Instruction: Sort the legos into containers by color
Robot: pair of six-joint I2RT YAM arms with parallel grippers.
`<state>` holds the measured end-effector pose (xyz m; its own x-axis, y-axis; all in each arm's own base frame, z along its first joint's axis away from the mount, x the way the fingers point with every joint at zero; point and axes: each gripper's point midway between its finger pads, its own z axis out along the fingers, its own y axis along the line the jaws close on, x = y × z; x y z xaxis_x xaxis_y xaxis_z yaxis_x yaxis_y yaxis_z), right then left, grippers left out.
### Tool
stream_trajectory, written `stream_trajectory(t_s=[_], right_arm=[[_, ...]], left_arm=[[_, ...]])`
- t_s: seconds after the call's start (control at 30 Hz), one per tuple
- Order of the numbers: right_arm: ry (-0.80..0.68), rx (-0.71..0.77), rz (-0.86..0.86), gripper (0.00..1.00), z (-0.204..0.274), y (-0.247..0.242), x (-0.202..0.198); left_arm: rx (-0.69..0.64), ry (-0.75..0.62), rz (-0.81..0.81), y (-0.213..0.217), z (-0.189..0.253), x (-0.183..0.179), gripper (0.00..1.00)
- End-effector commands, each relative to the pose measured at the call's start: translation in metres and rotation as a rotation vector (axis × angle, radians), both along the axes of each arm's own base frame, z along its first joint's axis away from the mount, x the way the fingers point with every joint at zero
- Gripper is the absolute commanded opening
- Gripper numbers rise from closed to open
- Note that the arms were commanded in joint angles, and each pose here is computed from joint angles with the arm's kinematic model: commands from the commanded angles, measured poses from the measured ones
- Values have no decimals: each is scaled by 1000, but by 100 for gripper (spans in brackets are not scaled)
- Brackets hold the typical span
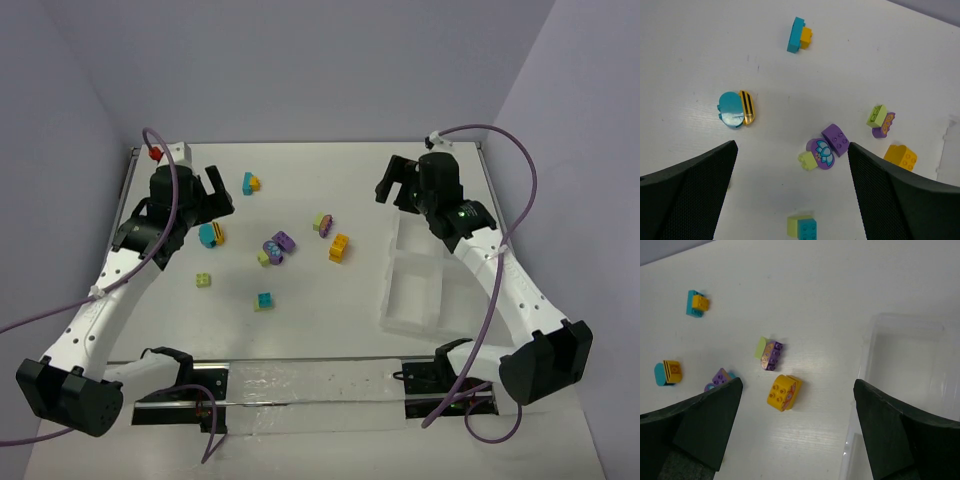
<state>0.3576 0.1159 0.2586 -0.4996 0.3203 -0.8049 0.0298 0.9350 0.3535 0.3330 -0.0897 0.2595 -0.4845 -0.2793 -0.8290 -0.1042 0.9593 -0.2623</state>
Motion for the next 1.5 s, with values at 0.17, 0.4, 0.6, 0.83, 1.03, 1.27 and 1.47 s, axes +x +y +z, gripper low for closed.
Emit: stream_trajectory(t_s=[0.17,0.4,0.6,0.83,1.03,1.27,1.47], right_arm=[[44,-43,-28,100,-12,12,-13],[147,-254,-63,99,-41,52,-15],[333,-220,-109,87,-98,82,-10],[426,-145,-94,91,-141,112,-4],[483,-164,-117,83,-166,116,-1],[535,-149,-134,64,-187,122,-3],[547,-173,-130,48,-196,121,-3]], left_arm=[[-30,-6,-39,-4,3,-21,99],[8,27,-43,-2,-9,-20,99],[40,18,3,6,-19,-15,99],[85,28,32,13,-28,-9,99],[96,-1,30,12,-29,-2,99],[109,12,31,12,-32,4,99],[103,-6,31,13,-29,1,99]])
